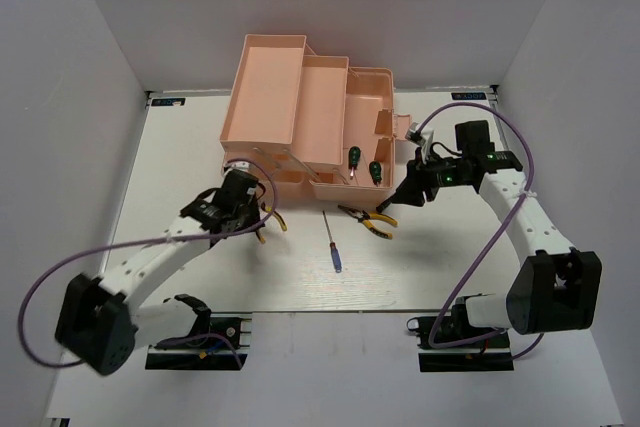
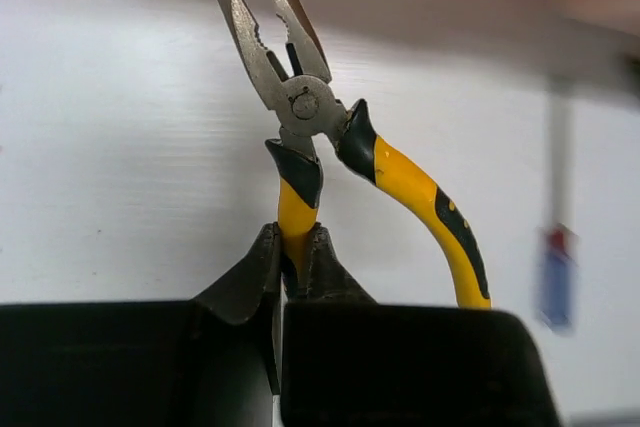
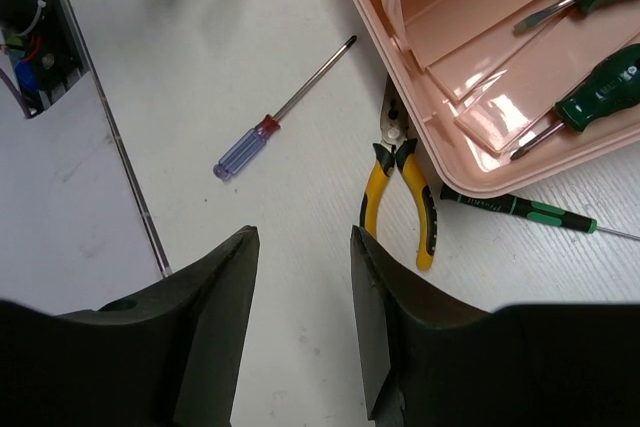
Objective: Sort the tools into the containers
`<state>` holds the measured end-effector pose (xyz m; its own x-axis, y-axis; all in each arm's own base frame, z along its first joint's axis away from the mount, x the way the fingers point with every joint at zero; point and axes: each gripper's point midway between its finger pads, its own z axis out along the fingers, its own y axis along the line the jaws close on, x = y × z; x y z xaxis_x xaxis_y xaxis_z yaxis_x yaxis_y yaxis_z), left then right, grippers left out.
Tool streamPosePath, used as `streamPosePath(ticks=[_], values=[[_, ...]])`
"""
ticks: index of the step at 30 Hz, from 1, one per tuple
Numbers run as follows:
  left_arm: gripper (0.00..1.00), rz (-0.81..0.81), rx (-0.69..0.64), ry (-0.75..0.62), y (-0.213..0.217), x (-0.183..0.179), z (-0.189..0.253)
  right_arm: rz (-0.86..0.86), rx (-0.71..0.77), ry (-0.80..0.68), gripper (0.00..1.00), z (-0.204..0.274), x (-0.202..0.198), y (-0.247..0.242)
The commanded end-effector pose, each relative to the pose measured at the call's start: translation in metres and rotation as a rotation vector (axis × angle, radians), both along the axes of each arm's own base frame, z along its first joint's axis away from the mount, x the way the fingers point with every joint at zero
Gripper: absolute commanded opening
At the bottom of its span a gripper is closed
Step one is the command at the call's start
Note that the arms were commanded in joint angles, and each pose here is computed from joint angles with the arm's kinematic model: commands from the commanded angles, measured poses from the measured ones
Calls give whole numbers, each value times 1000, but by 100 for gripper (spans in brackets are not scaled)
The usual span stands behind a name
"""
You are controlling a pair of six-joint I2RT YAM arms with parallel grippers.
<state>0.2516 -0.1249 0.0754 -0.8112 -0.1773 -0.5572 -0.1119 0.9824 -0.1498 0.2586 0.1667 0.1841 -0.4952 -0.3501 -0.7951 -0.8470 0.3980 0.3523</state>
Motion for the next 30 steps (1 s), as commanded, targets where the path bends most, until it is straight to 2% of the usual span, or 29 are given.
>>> streamPosePath(ticks=[1,2,4,5,6,8,9,11,12,13,15,18,19,20,21,22,23,24,25,27,28,30], values=[[0,-254,-129,-159,-29,-10,67,6,-9,-15,48,-1,-1,-2],[0,-319,-131,-207,-29,-16,85,7,-10,-20,48,-1,0,-1],[0,-443,-171,-234,-41,-25,112,5,-12,-11,55,-3,4,-2],[0,-476,-189,-248,-46,-27,123,6,-14,-14,71,-2,6,-1],[0,-511,-208,-250,-53,-26,130,3,-12,-6,80,-2,8,-1],[0,-625,-297,-289,-79,-28,162,2,-12,-3,88,-2,13,-1],[0,-679,-352,-299,-95,-24,178,4,-13,6,86,-4,14,0],[0,-750,-387,-344,-113,-12,198,19,-13,8,71,-3,15,1],[0,-796,-426,-383,-126,-10,222,23,-10,15,47,-2,15,1],[0,-813,-418,-350,-136,2,214,28,-9,40,32,-4,11,1],[0,-835,-412,-415,-148,22,234,18,-21,34,0,-4,15,0],[0,-772,-383,-477,-163,67,239,3,-45,23,0,-7,13,-4],[0,-749,-387,-481,-163,80,238,2,-52,22,20,-9,13,-4],[0,-670,-355,-501,-160,100,242,-6,-64,7,29,-9,14,-6],[0,-650,-333,-471,-167,119,223,-5,-69,10,35,-12,11,-7],[0,-626,-311,-463,-169,131,216,-6,-74,11,48,-13,9,-7],[0,-555,-278,-482,-165,149,223,-7,-83,0,50,-13,9,-8],[0,-537,-262,-406,-168,163,193,1,-94,-1,50,-17,7,-11],[0,-487,-223,-435,-165,179,203,2,-107,-14,53,-19,7,-12],[0,-477,-198,-382,-168,188,187,22,-127,-16,53,-29,2,-14],[0,-440,-160,-376,-163,197,182,31,-140,-38,56,-31,4,-16],[10,-438,-135,-350,-167,210,172,49,-151,-59,56,-38,1,-17]])
